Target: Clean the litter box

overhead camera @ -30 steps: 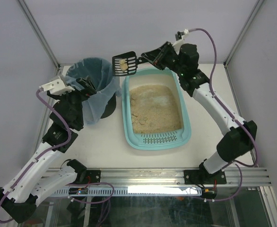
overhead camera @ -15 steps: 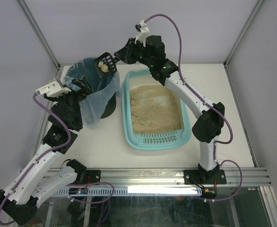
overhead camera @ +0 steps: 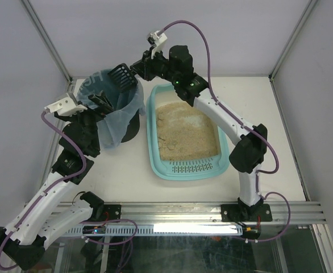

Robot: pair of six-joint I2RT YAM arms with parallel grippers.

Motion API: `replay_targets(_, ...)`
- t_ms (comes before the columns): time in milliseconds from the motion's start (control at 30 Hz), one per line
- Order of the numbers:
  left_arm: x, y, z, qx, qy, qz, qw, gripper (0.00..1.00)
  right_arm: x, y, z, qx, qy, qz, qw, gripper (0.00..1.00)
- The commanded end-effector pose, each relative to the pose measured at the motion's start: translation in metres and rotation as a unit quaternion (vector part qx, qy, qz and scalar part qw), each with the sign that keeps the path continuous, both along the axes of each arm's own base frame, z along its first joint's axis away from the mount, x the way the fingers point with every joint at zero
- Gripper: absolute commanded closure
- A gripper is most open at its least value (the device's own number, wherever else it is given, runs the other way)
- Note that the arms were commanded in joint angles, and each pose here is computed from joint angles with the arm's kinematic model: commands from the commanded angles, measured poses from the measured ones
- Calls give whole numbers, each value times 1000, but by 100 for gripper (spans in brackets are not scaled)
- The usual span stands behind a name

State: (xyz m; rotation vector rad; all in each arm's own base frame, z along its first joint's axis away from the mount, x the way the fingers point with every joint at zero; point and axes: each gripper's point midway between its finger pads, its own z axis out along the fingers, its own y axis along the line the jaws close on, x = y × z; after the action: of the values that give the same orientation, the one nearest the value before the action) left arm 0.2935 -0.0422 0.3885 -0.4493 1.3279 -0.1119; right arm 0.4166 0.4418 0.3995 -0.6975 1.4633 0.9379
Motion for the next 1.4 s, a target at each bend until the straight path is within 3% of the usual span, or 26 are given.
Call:
replay_targets(0, 2, -3, 12, -3, -21, -12, 1000, 1, -25, -22, 83, 52, -97, -2, 994, 100)
replay_targets(133, 10, -23, 12, 18, -16, -60, 998, 1, -40, -39, 101, 78, -88, -17, 993, 100)
replay_targets(333, 26, -76, 4, 62, 16, -175, 982, 1, -74, -105, 132, 127, -86, -95, 984, 100)
replay_targets(533, 34, -113, -7, 85, 49, -251, 963, 1, -74, -198, 78, 76, -23, -274, 959, 100)
replay_targets(733, 26, -159, -23, 127, 116, -263, 949, 1, -80, -258, 0, 10, 73, -352, 933, 100)
replay_targets(1100, -3, -198, -111, 72, 287, -299, 907, 13, -47, -259, -103, -88, 205, -356, 908, 100)
replay_targets(1367, -9, -206, -178, 96, 396, -270, 872, 21, 3, -235, -146, -65, 271, -326, 903, 100)
